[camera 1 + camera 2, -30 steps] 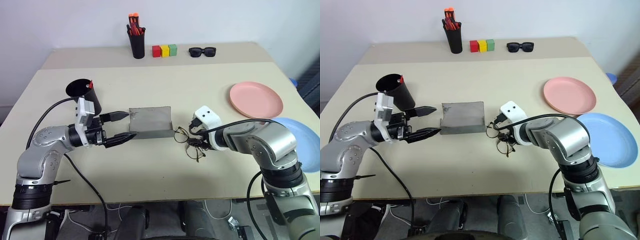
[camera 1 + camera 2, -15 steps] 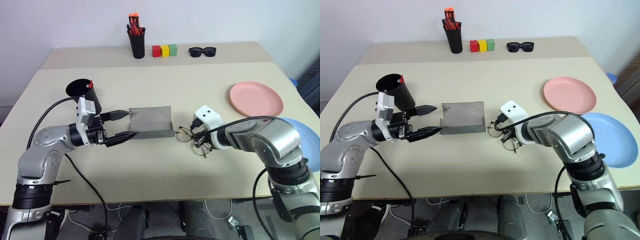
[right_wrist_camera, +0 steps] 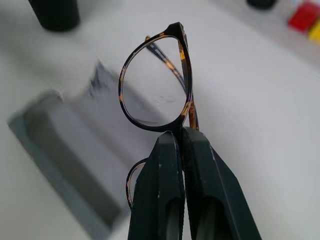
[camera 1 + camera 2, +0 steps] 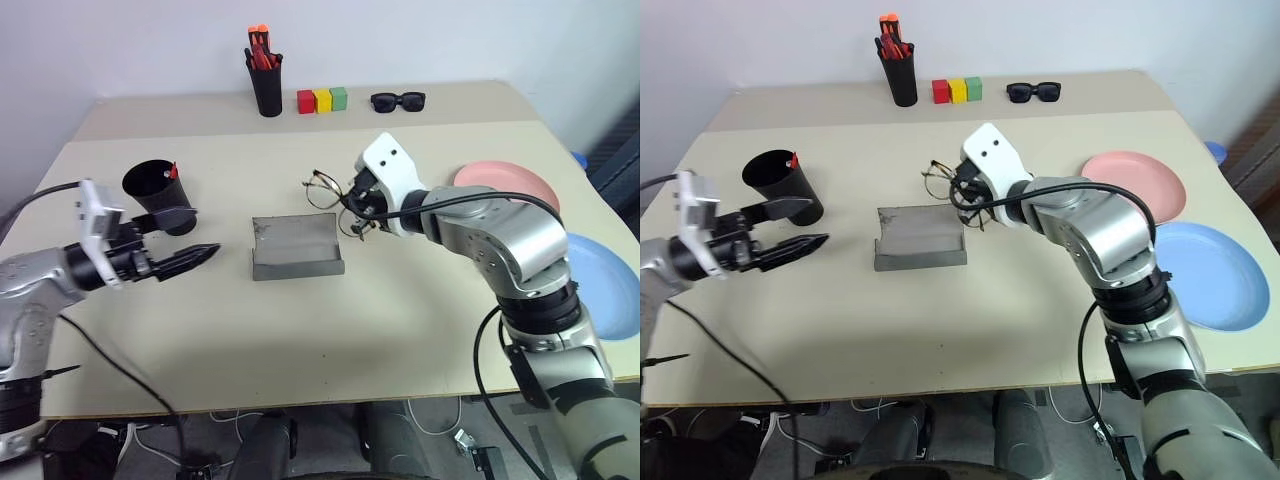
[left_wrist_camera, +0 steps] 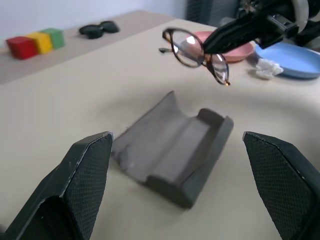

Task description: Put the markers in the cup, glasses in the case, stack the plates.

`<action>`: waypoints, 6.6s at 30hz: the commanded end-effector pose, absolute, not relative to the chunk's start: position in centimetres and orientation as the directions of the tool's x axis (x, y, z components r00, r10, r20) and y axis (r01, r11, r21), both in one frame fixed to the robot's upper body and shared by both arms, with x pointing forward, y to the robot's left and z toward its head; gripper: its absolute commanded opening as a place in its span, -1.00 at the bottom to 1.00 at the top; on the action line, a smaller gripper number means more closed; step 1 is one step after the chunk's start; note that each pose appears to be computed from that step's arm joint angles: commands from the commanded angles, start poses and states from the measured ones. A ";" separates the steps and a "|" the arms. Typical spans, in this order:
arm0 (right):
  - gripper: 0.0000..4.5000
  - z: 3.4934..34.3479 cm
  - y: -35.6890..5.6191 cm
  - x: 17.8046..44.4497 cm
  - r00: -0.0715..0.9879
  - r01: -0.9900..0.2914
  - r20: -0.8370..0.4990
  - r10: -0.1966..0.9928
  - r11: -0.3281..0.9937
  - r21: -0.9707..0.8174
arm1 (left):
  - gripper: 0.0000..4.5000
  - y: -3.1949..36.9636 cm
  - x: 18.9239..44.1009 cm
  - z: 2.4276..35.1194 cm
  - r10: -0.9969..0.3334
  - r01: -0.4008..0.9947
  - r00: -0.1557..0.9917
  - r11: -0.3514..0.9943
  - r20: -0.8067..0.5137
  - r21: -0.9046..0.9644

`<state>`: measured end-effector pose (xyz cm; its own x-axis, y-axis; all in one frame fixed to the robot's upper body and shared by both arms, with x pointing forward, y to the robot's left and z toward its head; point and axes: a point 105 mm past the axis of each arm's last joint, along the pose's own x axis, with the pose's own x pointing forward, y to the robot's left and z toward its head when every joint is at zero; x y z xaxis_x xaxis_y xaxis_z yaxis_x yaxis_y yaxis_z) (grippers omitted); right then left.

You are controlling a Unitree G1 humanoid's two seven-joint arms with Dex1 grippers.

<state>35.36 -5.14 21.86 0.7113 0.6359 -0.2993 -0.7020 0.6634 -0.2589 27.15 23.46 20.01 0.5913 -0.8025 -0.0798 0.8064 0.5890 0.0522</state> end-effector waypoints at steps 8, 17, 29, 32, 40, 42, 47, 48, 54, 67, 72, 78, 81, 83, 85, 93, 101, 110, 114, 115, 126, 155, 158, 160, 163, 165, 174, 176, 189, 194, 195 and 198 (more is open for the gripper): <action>-0.98 18.2 -0.2 33.8 0.527 -0.847 -0.223 0.820 0.486 -0.213 | 0.92 22.6 25.5 20.5 -0.830 0.833 0.553 0.552 -0.070 0.035; -0.98 17.3 0.9 35.7 0.578 -0.774 -0.216 0.787 0.445 -0.451 | 0.92 22.7 25.2 20.0 -0.834 0.837 0.546 0.548 -0.084 0.003; -0.98 22.6 1.1 35.3 0.523 -0.765 -0.122 0.844 0.401 -0.504 | 0.92 22.5 25.3 19.9 -0.832 0.835 0.550 0.551 -0.076 0.012; -0.98 22.6 1.2 35.9 0.532 -0.728 -0.110 0.840 0.387 -0.565 | 0.92 22.4 25.4 19.8 -0.832 0.835 0.549 0.550 -0.075 0.016; -0.98 20.1 1.3 37.5 0.564 -0.616 -0.108 0.819 0.329 -0.716 | 0.92 22.1 25.2 19.7 -0.835 0.838 0.545 0.545 -0.079 0.023; -0.98 19.1 1.3 37.4 0.550 -0.613 -0.138 0.823 0.285 -0.737 | 0.92 22.1 25.3 19.6 -0.834 0.837 0.546 0.546 -0.079 0.024; -0.98 17.6 1.7 36.5 0.491 -0.655 -0.176 0.853 0.228 -0.720 | 0.92 21.8 25.3 19.4 -0.835 0.838 0.545 0.545 -0.077 0.024; -0.98 17.2 1.7 36.2 0.476 -0.661 -0.187 0.859 0.209 -0.721 | 0.92 21.7 25.3 19.4 -0.835 0.838 0.545 0.545 -0.076 0.025; -0.98 15.4 1.3 35.6 0.447 -0.676 -0.267 0.854 0.127 -0.726 | 0.92 21.6 25.4 19.3 -0.834 0.837 0.547 0.546 -0.075 0.031; -0.98 14.6 0.3 35.2 0.409 -0.757 -0.345 0.845 0.104 -0.645 | 0.92 21.5 25.7 19.4 -0.831 0.834 0.552 0.551 -0.066 0.037; -0.98 14.6 0.3 35.2 0.410 -0.758 -0.345 0.844 0.104 -0.644 | 0.92 21.5 25.7 19.4 -0.831 0.834 0.552 0.551 -0.066 0.037; -0.98 14.6 0.3 35.2 0.409 -0.758 -0.346 0.844 0.104 -0.644 | 0.92 21.5 25.7 19.4 -0.831 0.834 0.552 0.551 -0.066 0.037; -0.98 14.6 0.3 35.2 0.409 -0.758 -0.346 0.844 0.104 -0.644 | 0.92 21.5 25.7 19.4 -0.831 0.834 0.552 0.551 -0.066 0.037; -0.98 14.6 0.3 35.2 0.409 -0.758 -0.346 0.844 0.104 -0.644 | 0.92 21.5 25.7 19.4 -0.831 0.834 0.552 0.551 -0.066 0.037; -0.98 14.6 0.3 35.2 0.409 -0.758 -0.346 0.844 0.104 -0.644 | 0.92 21.5 25.7 19.4 -0.831 0.834 0.552 0.551 -0.066 0.037; -0.98 14.6 0.3 35.2 0.409 -0.758 -0.346 0.844 0.104 -0.644 | 0.92 21.5 25.7 19.4 -0.831 0.834 0.552 0.551 -0.066 0.037; -0.98 14.6 0.3 35.2 0.409 -0.758 -0.346 0.844 0.104 -0.644 | 0.92 21.5 25.7 19.4 -0.831 0.834 0.552 0.551 -0.066 0.038; -0.98 14.6 0.3 35.2 0.409 -0.758 -0.346 0.844 0.104 -0.644 | 0.92 21.5 25.7 19.4 -0.831 0.834 0.552 0.551 -0.066 0.038; -0.98 14.6 0.3 35.2 0.409 -0.758 -0.346 0.844 0.104 -0.644 | 0.92 21.5 25.7 19.4 -0.831 0.834 0.552 0.551 -0.066 0.038; -0.98 14.6 0.3 35.2 0.409 -0.758 -0.346 0.844 0.104 -0.644 | 0.92 21.5 25.7 19.4 -0.831 0.834 0.552 0.551 -0.066 0.038; -0.98 16.6 -1.7 39.3 0.577 -0.736 -0.342 0.742 0.291 -0.612 | 0.92 20.7 26.0 19.3 -0.841 0.842 0.539 0.537 -0.056 0.043; -0.98 14.8 -1.9 35.9 0.403 -0.725 -0.554 0.728 -0.115 -0.679 | 0.92 20.6 26.0 19.4 -0.844 0.845 0.534 0.533 -0.052 0.041; -0.98 15.2 -2.1 34.8 0.350 -0.752 -0.588 0.729 -0.155 -0.640 | 0.92 20.6 25.9 19.3 -0.843 0.844 0.536 0.534 -0.054 0.039; -0.98 15.3 -2.2 34.5 0.347 -0.746 -0.603 0.718 -0.178 -0.641 | 0.92 20.6 25.8 19.3 -0.843 0.844 0.536 0.534 -0.055 0.039; -0.98 15.4 -2.1 34.5 0.355 -0.728 -0.603 0.714 -0.193 -0.658 | 0.92 20.5 25.8 19.2 -0.843 0.845 0.535 0.533 -0.054 0.039; -0.98 15.4 -1.8 34.9 0.373 -0.702 -0.595 0.712 -0.202 -0.682 | 0.92 20.4 25.9 19.2 -0.845 0.846 0.533 0.532 -0.050 0.039; -0.14 14.8 -1.9 35.3 0.382 -0.717 -0.598 0.705 -0.182 -0.673 | 0.92 20.3 26.1 19.2 -0.848 0.849 0.528 0.527 -0.050 0.036; 0.30 14.9 -2.0 35.6 0.407 -0.704 -0.590 0.697 -0.173 -0.689 | 0.92 20.2 26.3 19.3 -0.850 0.851 0.525 0.524 -0.047 0.036; 0.74 18.4 -4.3 37.9 0.559 -0.733 -0.395 0.729 0.212 -0.647 | 0.92 19.8 27.3 19.4 -0.869 0.870 0.493 0.491 -0.047 0.035; 0.74 19.1 -4.4 37.9 0.576 -0.741 -0.342 0.743 0.297 -0.602 | 0.92 19.6 27.5 19.4 -0.875 0.876 0.482 0.481 -0.048 0.034; 0.74 19.2 -4.5 37.8 0.577 -0.742 -0.337 0.744 0.306 -0.596 | 0.92 19.6 27.6 19.4 -0.875 0.877 0.481 0.480 -0.047 0.034; 0.74 19.5 -4.7 37.7 0.579 -0.753 -0.309 0.755 0.350 -0.557 | 0.92 19.6 27.6 19.5 -0.875 0.877 0.481 0.480 -0.049 0.037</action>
<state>38.03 -4.75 17.83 0.5703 0.7299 -0.3769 -0.7700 0.3151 -0.5549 27.60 19.68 18.84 0.4875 -0.8709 -0.0618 0.8727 0.4882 0.0040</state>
